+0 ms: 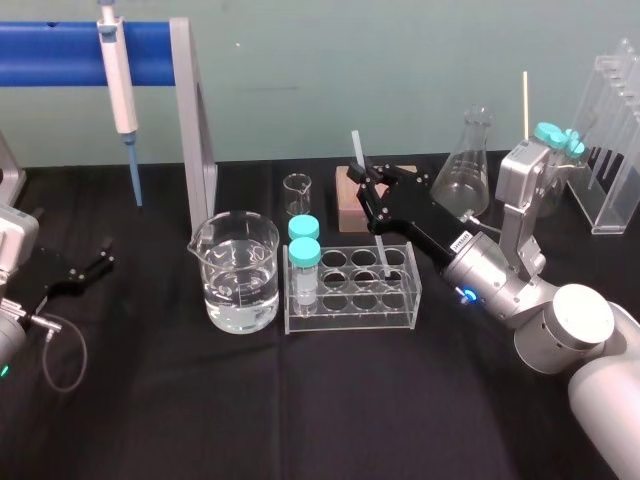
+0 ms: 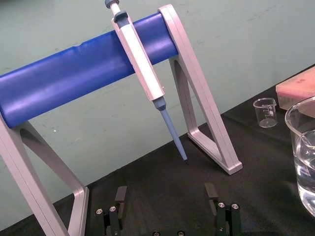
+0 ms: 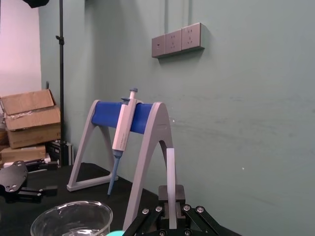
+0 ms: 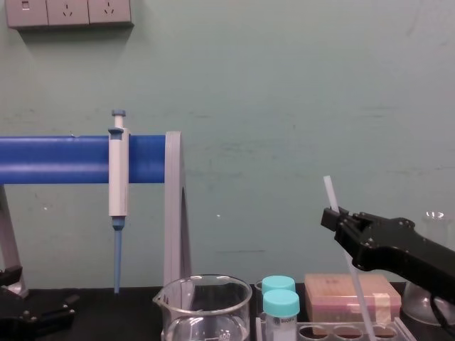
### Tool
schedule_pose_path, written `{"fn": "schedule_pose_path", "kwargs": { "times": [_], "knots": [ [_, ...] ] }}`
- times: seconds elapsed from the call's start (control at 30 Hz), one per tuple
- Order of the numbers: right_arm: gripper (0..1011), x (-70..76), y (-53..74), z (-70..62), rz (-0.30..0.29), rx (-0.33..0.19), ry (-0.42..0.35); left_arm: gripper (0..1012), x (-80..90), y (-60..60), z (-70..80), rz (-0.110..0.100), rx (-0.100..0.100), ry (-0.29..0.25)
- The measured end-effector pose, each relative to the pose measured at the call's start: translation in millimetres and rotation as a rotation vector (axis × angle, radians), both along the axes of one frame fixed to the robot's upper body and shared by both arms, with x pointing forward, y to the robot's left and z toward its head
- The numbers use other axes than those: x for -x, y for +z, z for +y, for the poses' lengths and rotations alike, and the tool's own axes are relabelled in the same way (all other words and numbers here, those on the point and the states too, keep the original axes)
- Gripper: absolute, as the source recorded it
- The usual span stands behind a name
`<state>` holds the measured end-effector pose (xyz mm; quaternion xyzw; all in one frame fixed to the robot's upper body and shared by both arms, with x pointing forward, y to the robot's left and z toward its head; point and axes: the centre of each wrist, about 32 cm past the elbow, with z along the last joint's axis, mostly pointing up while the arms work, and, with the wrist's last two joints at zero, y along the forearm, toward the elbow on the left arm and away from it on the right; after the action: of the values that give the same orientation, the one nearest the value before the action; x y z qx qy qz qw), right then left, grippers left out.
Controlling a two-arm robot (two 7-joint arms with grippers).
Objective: Pick up the stirring rod with one hand, then place it down.
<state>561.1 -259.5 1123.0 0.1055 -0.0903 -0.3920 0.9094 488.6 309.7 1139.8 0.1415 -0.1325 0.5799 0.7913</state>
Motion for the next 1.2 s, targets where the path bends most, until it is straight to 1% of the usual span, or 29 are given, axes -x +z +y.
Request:
{"fn": "schedule_pose_path", "kwargs": {
  "times": [0.3,0.6,1.2],
  "knots": [
    [72,3.5,-6.8,-3.6,0.034,0.000,-0.008,1000,0.0,0.0,0.0,0.000,0.000,0.000],
    [72,5.2,-9.7,-7.0,0.065,0.015,-0.054,1000,0.0,0.0,0.0,0.000,0.000,0.000],
    [72,5.0,-9.2,-6.6,0.061,0.013,-0.046,1000,0.0,0.0,0.0,0.000,0.000,0.000]
  ]
}}
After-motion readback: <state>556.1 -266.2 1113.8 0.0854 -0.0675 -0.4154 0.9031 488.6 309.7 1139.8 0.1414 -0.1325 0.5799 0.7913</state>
